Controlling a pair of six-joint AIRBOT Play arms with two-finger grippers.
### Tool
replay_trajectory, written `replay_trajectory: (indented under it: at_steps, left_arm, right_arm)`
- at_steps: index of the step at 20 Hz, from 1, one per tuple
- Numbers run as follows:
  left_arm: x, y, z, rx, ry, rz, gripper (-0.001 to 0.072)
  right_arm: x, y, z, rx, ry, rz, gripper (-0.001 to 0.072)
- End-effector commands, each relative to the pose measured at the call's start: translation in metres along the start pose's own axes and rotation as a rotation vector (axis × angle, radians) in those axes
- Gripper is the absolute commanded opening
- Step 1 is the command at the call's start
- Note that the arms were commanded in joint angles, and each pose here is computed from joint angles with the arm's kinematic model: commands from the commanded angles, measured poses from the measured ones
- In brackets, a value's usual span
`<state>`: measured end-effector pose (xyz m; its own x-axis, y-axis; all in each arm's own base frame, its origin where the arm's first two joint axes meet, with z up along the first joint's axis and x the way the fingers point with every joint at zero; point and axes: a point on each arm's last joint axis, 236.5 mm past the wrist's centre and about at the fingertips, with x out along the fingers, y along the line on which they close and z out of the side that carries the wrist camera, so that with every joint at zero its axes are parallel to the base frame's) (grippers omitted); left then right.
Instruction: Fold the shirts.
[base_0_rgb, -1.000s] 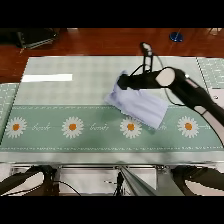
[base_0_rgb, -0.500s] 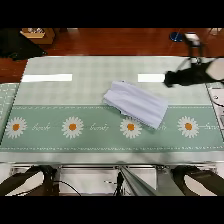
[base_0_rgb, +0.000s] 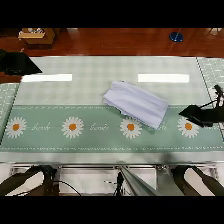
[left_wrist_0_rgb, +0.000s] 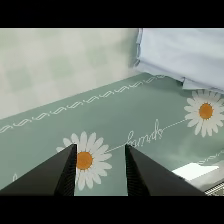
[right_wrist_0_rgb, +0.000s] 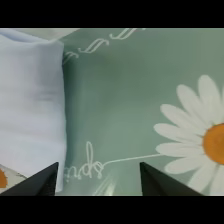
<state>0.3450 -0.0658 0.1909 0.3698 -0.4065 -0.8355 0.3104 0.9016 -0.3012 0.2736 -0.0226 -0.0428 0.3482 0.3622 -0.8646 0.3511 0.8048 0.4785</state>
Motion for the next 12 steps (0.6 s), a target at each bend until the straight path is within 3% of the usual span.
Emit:
replay_trajectory:
  at_steps: [1, 12]
  left_arm:
    - [0.004, 0.01, -0.009, -0.01, 0.035, 0.031, 0.0384]
    - [0.005, 0.01, -0.009, -0.012, 0.038, 0.03, 0.0384]
  right_arm:
    - [0.026, 0.01, -0.002, 0.141, -0.096, 0.154, 0.0594]
    - [0.103, 0.061, -0.014, 0.239, -0.021, 0.284, 0.0579]
